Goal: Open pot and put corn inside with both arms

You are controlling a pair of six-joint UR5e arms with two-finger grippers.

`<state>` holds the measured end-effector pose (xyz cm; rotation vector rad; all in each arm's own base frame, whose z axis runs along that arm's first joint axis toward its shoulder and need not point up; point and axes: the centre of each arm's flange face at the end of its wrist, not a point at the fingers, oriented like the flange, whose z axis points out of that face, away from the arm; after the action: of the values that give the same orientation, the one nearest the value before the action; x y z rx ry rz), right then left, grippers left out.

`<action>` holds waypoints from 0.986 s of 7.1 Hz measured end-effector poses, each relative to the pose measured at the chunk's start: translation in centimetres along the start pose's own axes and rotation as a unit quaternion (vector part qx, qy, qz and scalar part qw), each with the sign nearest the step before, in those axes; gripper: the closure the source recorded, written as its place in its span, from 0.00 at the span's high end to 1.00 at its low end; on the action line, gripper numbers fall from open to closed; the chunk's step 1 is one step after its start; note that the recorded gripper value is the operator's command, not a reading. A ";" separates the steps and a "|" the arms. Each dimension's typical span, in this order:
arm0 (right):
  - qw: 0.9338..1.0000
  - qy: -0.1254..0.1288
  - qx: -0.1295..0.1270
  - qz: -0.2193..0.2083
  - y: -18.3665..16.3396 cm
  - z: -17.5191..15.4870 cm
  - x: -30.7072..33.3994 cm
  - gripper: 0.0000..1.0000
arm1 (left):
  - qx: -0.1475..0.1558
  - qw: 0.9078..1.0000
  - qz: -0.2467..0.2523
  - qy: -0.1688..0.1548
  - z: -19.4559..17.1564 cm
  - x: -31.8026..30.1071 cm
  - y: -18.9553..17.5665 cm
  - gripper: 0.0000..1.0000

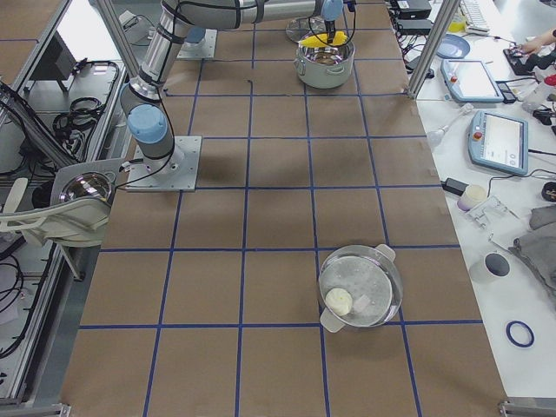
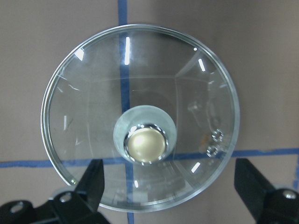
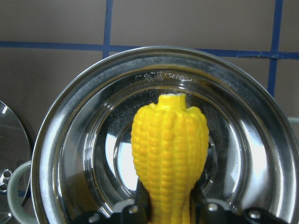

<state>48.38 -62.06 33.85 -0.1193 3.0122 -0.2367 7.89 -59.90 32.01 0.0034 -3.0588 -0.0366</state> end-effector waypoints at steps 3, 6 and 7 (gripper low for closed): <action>1.000 -0.004 0.000 0.000 -0.2 2.4 -0.1 0.69 | -0.027 1.000 -0.003 0.012 -8.4 4.2 8.9 1.00; 1.000 -0.009 0.011 0.001 0.6 3.9 0.3 1.00 | -0.004 1.000 -0.025 0.004 -16.7 10.1 13.5 1.00; 1.000 -0.011 0.017 0.001 0.6 3.4 0.4 1.00 | 0.013 0.999 -0.041 -0.004 -18.9 15.1 12.7 1.00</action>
<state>48.36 -62.05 30.35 -0.1155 2.9840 -0.2842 -5.60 -47.65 52.40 0.1315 -3.0645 -0.0006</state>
